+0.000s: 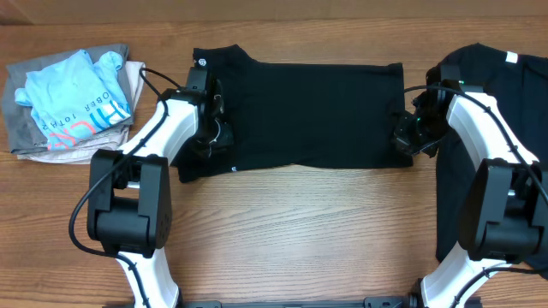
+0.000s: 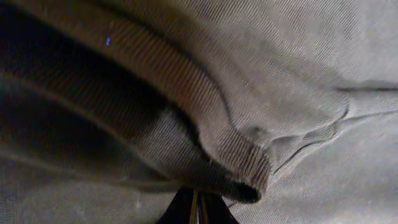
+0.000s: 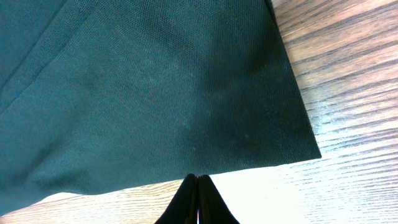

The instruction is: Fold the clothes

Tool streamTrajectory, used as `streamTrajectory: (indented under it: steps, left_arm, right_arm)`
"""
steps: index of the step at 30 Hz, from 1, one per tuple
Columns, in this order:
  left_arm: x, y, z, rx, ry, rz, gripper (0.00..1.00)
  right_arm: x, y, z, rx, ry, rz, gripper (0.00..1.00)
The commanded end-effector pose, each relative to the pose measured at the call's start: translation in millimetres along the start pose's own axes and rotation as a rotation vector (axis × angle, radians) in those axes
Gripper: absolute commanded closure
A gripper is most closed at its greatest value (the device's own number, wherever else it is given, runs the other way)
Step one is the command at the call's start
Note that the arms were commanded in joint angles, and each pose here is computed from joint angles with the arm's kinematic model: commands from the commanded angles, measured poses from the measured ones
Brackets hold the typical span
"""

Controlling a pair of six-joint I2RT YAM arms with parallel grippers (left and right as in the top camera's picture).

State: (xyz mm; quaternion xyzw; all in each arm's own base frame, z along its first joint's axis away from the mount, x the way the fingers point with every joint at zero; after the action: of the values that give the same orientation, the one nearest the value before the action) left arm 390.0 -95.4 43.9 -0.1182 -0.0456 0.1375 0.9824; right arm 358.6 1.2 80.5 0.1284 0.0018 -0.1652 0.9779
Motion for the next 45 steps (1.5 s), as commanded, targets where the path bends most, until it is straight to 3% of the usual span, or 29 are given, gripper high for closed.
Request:
streamTrajectory:
  steps: [1, 27, 32, 35, 40, 41, 45]
  left_arm:
    - [-1, -4, -7, -0.015, 0.002, 0.019, 0.96]
    - [56, -36, 5, -0.151, -0.267, -0.035, 0.96]
    - [72, -46, 52, -0.147, -0.299, -0.077, 0.96]
    - [77, -37, 86, -0.055, -0.323, -0.053, 0.96]
    - [66, 1, 104, 0.142, -0.276, 0.027, 0.96]
    - [63, 8, 104, 0.172, -0.261, 0.046, 0.94]
    - [50, 35, 97, 0.237, -0.192, 0.111, 0.57]
  right_arm:
    - [5, 3, 1, 0.010, -0.011, 0.009, 0.95]
    - [3, -1, -11, 0.009, -0.017, 0.010, 0.91]
    - [8, 10, 0, 0.061, -0.040, 0.030, 0.91]
    - [9, 8, 1, 0.043, -0.046, 0.032, 0.90]
    - [16, -17, 0, -0.128, -0.093, -0.044, 0.62]
    - [17, -19, 0, -0.139, -0.098, -0.044, 0.58]
    - [19, -22, -1, -0.161, -0.109, -0.043, 0.45]
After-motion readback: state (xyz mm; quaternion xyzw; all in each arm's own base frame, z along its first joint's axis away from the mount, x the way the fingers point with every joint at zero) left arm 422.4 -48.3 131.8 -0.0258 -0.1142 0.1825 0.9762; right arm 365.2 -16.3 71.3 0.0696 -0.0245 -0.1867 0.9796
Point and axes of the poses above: each gripper's point midway between its finger pads, its own z axis back along the fingers, its own y axis along the line the jaws close on, x = y × z, the point moved 3 cm from there along z, back along the fingers, and after that the axes turned 7 degrees about z, right-handed, at the moved point
